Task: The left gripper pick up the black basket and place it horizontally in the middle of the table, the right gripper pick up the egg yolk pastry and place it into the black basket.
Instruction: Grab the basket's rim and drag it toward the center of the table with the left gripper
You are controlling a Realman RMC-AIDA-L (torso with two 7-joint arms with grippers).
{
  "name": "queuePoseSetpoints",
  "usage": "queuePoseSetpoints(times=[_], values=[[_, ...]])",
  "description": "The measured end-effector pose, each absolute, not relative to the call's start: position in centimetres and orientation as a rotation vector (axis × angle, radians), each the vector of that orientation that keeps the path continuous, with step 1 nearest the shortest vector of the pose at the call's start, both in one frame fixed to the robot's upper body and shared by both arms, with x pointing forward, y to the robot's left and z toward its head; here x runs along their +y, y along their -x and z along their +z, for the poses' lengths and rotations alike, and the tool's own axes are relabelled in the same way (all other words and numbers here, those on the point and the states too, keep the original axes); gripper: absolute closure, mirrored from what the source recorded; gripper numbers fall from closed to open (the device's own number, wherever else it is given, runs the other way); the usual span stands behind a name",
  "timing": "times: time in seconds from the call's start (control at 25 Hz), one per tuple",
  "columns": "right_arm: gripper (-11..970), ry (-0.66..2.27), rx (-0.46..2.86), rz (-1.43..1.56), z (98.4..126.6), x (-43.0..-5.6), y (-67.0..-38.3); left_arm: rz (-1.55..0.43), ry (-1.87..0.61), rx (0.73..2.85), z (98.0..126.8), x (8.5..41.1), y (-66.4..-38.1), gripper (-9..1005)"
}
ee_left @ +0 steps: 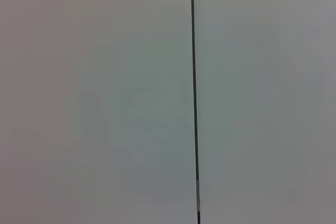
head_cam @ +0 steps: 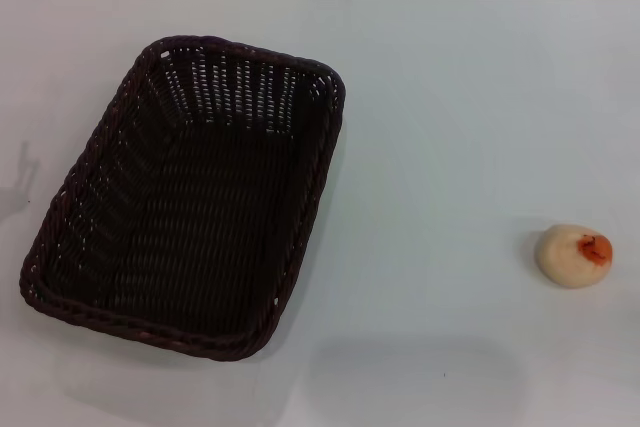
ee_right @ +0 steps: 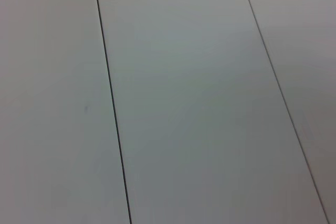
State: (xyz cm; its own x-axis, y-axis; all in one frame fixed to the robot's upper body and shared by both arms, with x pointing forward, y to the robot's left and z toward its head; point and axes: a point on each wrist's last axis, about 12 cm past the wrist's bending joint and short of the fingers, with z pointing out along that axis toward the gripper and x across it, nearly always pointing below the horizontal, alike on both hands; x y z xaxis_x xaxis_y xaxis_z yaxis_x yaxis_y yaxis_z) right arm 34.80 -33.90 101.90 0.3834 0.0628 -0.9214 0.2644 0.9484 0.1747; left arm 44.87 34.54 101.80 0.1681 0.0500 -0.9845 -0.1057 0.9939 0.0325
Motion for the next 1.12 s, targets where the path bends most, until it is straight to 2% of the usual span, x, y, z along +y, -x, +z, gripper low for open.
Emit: queuePoseSetpoints(times=[0.48,0.76,1.0,1.12], values=[[186,-0.303,1.164,-0.120,102.1,-33.7,-34.7,0.077,0.016,1.403,101.9,34.1,-45.4,197],[186,-0.299,1.158,-0.119,102.2,-33.8,-34.8,-0.025,-0.027,1.420,103.7,34.4,-50.2,206],[187,-0.294,1.161,-0.110,102.1,-33.6,-34.8,0.008,-0.126,1.549,105.2,33.1,-54.5,213],[187,-0.294,1.162,-0.109,102.1,-33.6,-34.8,0.014,-0.172,1.629,106.9,32.6,-56.4,217]])
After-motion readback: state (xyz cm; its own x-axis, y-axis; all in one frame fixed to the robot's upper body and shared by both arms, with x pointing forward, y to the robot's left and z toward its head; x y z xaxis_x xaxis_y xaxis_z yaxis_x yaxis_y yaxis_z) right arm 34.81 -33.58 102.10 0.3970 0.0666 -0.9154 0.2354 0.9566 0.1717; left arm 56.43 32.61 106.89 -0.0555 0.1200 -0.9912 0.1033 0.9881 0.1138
